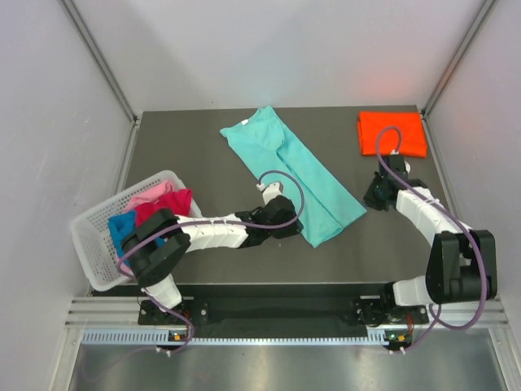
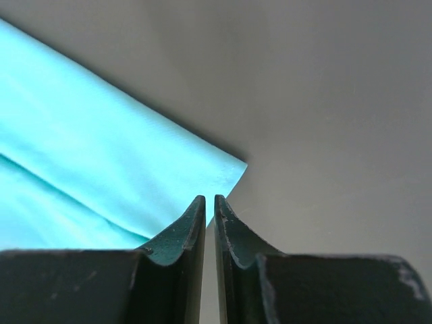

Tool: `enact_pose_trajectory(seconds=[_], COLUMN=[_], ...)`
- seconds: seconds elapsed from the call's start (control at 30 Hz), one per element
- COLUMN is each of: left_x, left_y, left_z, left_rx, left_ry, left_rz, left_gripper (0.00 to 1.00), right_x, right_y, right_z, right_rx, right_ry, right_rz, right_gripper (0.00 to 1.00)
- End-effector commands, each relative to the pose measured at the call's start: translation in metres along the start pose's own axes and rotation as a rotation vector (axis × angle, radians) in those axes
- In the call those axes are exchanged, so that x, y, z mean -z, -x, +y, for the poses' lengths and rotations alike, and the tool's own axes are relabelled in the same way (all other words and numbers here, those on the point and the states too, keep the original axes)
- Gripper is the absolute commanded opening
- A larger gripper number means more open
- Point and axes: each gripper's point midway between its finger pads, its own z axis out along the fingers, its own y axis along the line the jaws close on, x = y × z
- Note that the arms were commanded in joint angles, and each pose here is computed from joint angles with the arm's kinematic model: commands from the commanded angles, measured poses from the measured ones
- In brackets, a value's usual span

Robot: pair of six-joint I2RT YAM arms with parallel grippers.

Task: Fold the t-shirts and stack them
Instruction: Fold the tshirt

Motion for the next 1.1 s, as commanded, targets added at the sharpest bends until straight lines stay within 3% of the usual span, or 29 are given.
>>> enact_pose_trajectory(seconds=[0.0, 0.27, 0.53, 0.83, 0.93, 1.07], left_x=[-0.002, -0.014, -0.029, -0.015, 0.004, 0.033], left_y=[0.000, -0.031, -0.063, -0.067, -0.069, -0.088], left_z=[-0.018, -0.035, -0.020, -0.017, -0.009, 0.029], left_rx=[0.029, 0.018, 0.037, -0.059, -0.149, -0.200], left_ry=[-0.039, -0.093, -0.063, -0.036, -0.005, 0.079], left_rz=[-0.046, -0.012, 0.080, 0.128, 0.120, 0.201], left_gripper=[0.44, 0.47, 0.43, 0.01, 0.00, 0.00], right_x=[0.024, 0.043, 0.040, 0.044, 0.038, 0.037], right_y=[0.021, 0.030, 0.034, 0.032, 0.024, -0.003], right_z=[0.010, 0.016, 0.003, 0.001, 0.004, 0.017], right_rx=[-0.004, -0.002, -0.012, 0.017, 0.058, 0.107], right_ry=[0.058, 0.102, 0.085, 0.099, 0.115, 0.223], right_rz=[-0.063, -0.106, -0.118, -0.116, -0.064, 0.051], right_gripper=[0.12, 0.14, 0.14, 0.14, 0.16, 0.20])
